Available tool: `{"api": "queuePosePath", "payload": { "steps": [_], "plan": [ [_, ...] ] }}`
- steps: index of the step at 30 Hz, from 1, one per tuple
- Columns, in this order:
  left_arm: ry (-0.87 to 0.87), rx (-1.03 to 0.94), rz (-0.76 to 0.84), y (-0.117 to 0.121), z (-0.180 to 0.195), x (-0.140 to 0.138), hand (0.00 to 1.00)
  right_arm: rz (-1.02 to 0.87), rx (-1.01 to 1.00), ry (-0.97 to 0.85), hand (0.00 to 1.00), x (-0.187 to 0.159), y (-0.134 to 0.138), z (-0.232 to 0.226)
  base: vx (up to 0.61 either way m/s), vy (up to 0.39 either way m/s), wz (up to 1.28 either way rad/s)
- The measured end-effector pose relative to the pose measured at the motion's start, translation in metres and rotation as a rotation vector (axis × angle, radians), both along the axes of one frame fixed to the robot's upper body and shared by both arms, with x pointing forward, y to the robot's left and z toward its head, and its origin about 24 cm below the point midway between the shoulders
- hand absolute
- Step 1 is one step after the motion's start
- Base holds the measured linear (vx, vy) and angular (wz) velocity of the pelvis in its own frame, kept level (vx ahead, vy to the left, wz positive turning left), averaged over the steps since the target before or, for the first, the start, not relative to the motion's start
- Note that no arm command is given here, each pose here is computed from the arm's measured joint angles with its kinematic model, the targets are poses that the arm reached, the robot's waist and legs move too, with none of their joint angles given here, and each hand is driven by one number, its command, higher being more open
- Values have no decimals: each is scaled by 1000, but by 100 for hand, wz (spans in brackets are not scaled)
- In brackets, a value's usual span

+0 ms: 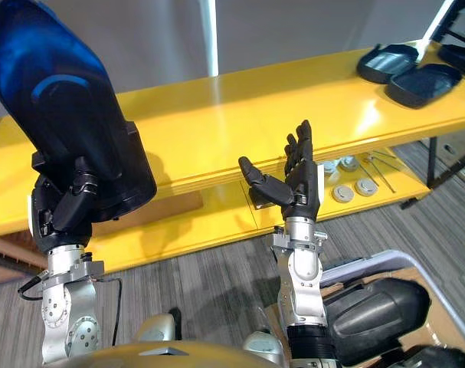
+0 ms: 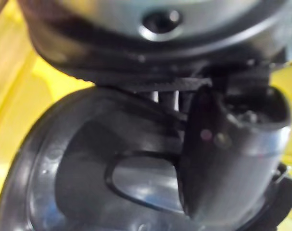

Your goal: Walk over and take three plastic housings, then place them on the shelf

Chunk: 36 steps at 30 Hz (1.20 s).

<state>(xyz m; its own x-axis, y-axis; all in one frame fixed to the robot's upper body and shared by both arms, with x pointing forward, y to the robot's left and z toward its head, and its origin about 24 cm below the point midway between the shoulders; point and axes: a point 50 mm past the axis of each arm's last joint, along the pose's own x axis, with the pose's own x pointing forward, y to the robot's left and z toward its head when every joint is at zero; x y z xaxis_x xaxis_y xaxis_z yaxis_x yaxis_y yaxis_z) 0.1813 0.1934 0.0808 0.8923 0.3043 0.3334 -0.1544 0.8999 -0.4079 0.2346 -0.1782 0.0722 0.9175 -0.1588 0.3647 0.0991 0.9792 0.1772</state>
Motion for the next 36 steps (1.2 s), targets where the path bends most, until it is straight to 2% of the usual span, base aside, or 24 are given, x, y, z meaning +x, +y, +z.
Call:
{"api": "queuePosePath", "payload": {
  "steps": [4,8,14,19,24,31,36],
  "plan": [
    [-42,31,-29,1,9,5,0,39,15,2,100,-16,13,-1,84,211,-53],
    [-131,23,-56,-3,30,10,0,89,17,7,100,-17,21,-3,43,30,-47],
    [-215,-35,-80,-13,60,40,0,176,-25,63,100,-16,25,-9,-14,-44,-24],
    [-122,-163,-31,-15,58,74,0,287,-93,111,100,-15,32,-13,-37,-14,-16],
    [49,-334,61,0,36,104,0,377,-130,132,100,-10,41,-12,-31,-3,-9],
    [61,-408,151,20,49,116,0,458,-123,128,100,-2,46,-7,-34,-3,-9],
    [113,-399,134,16,53,123,0,554,-123,145,100,-7,66,-11,-11,-4,-1]
  ]
}}
